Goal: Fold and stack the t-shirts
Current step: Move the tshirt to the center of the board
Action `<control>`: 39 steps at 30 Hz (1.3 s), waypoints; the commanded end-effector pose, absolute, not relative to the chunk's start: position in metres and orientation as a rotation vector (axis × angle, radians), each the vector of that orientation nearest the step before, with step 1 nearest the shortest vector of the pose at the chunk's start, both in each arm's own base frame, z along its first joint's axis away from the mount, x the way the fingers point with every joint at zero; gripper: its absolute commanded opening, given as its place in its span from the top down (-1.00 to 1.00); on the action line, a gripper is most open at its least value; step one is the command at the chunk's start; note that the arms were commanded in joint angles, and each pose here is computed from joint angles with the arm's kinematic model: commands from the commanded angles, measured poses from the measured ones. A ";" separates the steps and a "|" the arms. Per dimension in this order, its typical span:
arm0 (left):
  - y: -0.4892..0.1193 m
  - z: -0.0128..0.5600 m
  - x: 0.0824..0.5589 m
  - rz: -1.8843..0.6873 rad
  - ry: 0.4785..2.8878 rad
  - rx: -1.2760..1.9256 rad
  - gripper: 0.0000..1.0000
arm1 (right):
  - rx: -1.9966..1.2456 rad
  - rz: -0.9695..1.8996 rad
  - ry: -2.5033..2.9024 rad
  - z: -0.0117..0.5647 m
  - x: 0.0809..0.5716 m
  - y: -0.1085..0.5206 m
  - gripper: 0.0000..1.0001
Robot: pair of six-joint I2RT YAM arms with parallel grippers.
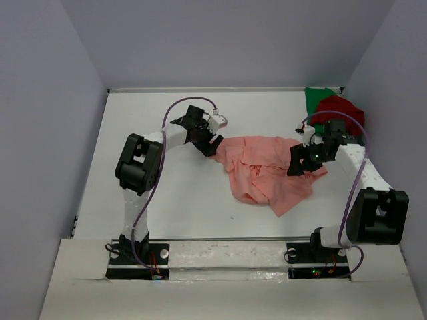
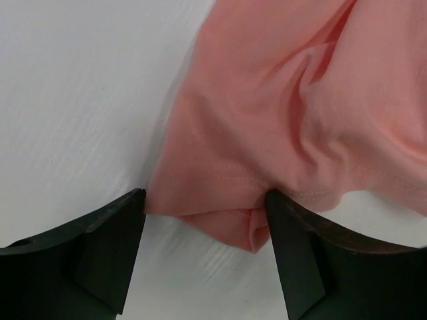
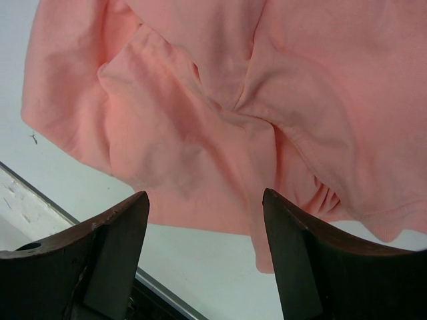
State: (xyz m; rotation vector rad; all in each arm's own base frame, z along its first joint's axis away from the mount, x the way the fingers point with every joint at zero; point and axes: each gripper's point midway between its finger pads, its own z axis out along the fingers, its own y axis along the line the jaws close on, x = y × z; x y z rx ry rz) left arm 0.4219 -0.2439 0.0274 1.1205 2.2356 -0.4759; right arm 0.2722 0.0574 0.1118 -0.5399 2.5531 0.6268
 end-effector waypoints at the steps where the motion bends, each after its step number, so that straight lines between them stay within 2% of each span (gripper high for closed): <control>1: -0.253 0.032 0.432 -0.390 2.220 1.144 -0.64 | -0.541 0.643 2.509 0.116 0.278 0.060 -0.48; 3: -0.254 0.025 0.431 -0.357 2.230 1.157 -0.51 | -0.547 0.645 2.506 0.116 0.278 0.060 -0.48; 5: -0.253 0.020 0.431 -0.313 2.237 1.173 -0.21 | -0.545 0.650 2.514 0.114 0.277 0.060 -0.48; 6: -0.252 0.019 0.432 -0.296 2.237 1.182 0.27 | -0.546 0.651 2.516 0.113 0.277 0.060 -0.48; 7: -0.251 0.018 0.433 -0.278 2.244 1.178 0.51 | -0.547 0.650 2.519 0.112 0.277 0.060 -0.48; 9: -0.249 0.018 0.432 -0.260 2.258 1.184 0.95 | -0.544 0.656 2.530 0.108 0.277 0.060 -0.48; 10: -0.247 0.021 0.431 -0.252 2.257 1.188 1.00 | -0.543 0.658 2.532 0.107 0.278 0.060 -0.47; 16: -0.217 0.040 0.434 -0.054 2.240 1.175 1.00 | -0.538 0.654 2.545 0.104 0.281 0.058 -0.46; 21: -0.161 0.105 0.450 0.329 2.093 0.998 1.00 | -0.533 0.630 2.545 0.107 0.284 0.056 -0.45; 23: -0.136 0.122 0.449 0.397 2.071 0.945 1.00 | -0.530 0.630 2.545 0.109 0.285 0.056 -0.45; 30: -0.083 0.138 0.426 0.535 2.096 0.845 1.00 | -0.582 0.708 2.557 0.106 0.287 0.061 -0.43; 39: -0.072 0.141 0.395 0.511 2.109 0.795 1.00 | -0.712 0.822 2.605 0.093 0.306 0.085 -0.29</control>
